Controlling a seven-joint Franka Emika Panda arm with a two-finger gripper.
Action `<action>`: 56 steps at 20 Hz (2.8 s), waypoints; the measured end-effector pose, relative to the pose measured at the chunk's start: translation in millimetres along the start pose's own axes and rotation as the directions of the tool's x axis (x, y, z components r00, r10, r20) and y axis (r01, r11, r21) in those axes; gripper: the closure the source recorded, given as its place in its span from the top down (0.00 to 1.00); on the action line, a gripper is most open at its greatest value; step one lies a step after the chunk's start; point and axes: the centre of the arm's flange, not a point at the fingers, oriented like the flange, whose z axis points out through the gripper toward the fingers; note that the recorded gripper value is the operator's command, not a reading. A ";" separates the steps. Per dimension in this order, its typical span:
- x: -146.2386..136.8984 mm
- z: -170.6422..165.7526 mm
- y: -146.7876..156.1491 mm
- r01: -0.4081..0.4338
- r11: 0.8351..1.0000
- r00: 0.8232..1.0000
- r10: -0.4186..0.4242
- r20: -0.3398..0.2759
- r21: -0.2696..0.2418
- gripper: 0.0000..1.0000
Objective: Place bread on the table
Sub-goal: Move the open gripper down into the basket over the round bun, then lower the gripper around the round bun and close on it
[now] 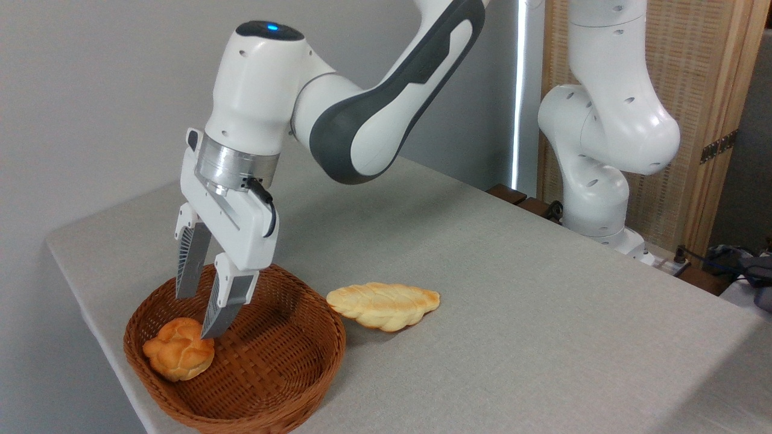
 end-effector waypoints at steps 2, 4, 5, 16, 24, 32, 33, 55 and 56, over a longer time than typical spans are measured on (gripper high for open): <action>2.3 7.4 4.5 -0.006 1.000 1.000 0.006 -0.006 -0.001 1.00; 4.8 16.0 10.1 -0.014 1.000 1.000 0.014 -0.012 -0.004 1.00; 5.4 18.1 11.6 -0.016 1.000 1.000 0.016 -0.013 -0.005 1.00; 12.5 36.0 8.2 -0.017 1.000 1.000 0.017 -0.017 -0.010 1.00; 10.8 48.1 7.4 -0.022 1.000 1.000 0.022 -0.017 -0.004 1.00; 8.4 56.7 8.9 -0.044 0.999 0.999 0.044 -0.003 -0.002 0.89; 8.3 57.4 9.3 -0.052 0.999 0.999 0.052 0.001 0.001 0.75; 8.2 61.5 10.5 -0.119 0.993 0.993 0.118 0.029 0.021 0.34; 8.2 61.5 10.5 -0.119 0.993 0.993 0.118 0.029 0.021 0.34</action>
